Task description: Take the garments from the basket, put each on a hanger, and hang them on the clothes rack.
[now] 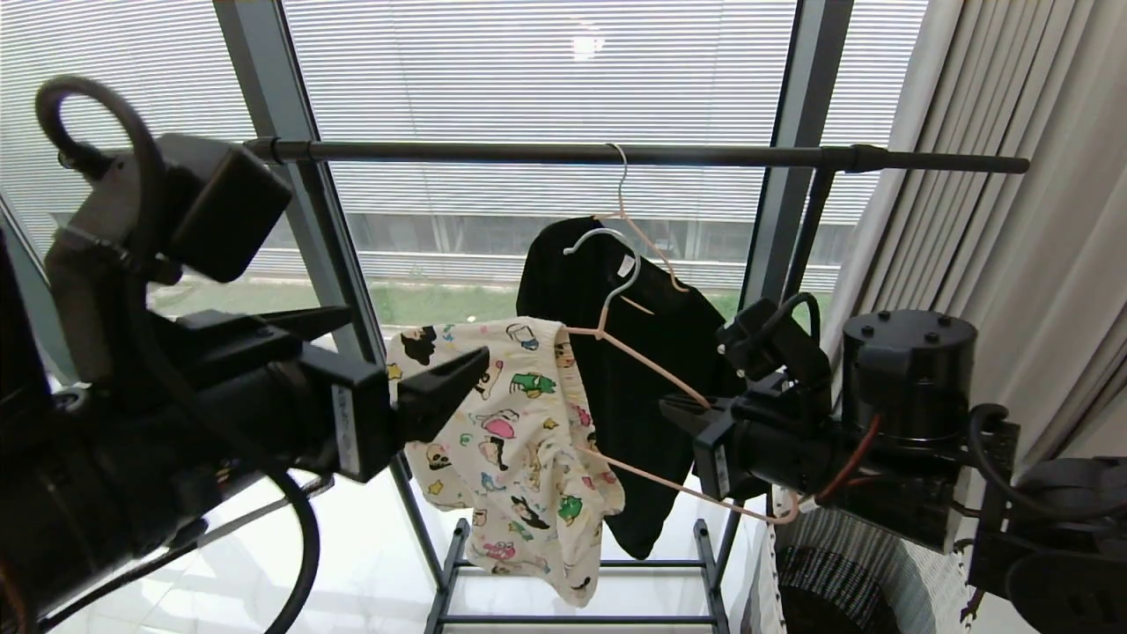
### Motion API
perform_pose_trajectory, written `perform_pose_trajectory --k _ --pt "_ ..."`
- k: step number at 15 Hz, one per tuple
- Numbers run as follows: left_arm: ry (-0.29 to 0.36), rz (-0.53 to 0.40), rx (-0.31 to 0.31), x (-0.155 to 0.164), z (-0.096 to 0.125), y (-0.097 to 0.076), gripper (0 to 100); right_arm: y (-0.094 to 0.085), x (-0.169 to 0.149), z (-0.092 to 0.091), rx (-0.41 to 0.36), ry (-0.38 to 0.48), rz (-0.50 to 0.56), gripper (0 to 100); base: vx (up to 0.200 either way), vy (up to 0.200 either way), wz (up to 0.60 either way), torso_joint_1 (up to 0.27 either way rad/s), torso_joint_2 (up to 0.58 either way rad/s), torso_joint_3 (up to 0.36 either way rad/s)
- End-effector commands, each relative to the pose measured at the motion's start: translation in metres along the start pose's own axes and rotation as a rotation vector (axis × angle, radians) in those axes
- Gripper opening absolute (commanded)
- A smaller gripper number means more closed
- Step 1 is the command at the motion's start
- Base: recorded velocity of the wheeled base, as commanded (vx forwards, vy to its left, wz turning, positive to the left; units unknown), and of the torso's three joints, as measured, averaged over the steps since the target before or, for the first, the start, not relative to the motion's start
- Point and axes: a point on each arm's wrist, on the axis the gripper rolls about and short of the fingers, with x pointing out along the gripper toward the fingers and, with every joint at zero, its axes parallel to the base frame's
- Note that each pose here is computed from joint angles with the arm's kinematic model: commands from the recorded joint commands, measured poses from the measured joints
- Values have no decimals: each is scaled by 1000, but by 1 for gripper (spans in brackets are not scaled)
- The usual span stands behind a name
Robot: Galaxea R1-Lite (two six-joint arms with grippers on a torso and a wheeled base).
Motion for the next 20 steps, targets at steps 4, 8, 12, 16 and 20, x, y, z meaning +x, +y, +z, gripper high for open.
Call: perform_pose_trajectory --k 4,8,12,16,20 --pt "1 -364 107 -40 -44 8 100 -2 -58 -7 -155 -28 109 0 0 0 0 0 0 0" --pt "24 -398 195 -41 -59 8 100 0 -81 -17 -235 -28 169 0 0 0 0 0 0 0" --pt "95 -439 242 -25 -68 -1 100 8 -92 -26 -306 -25 228 0 0 0 0 0 0 0" --pt "147 -517 340 -10 -77 -11 100 16 -90 -26 -314 -27 263 0 0 0 0 0 0 0" --pt "161 -571 381 -10 -85 -12 100 20 -91 -23 -320 -40 279 0 0 0 0 0 0 0"
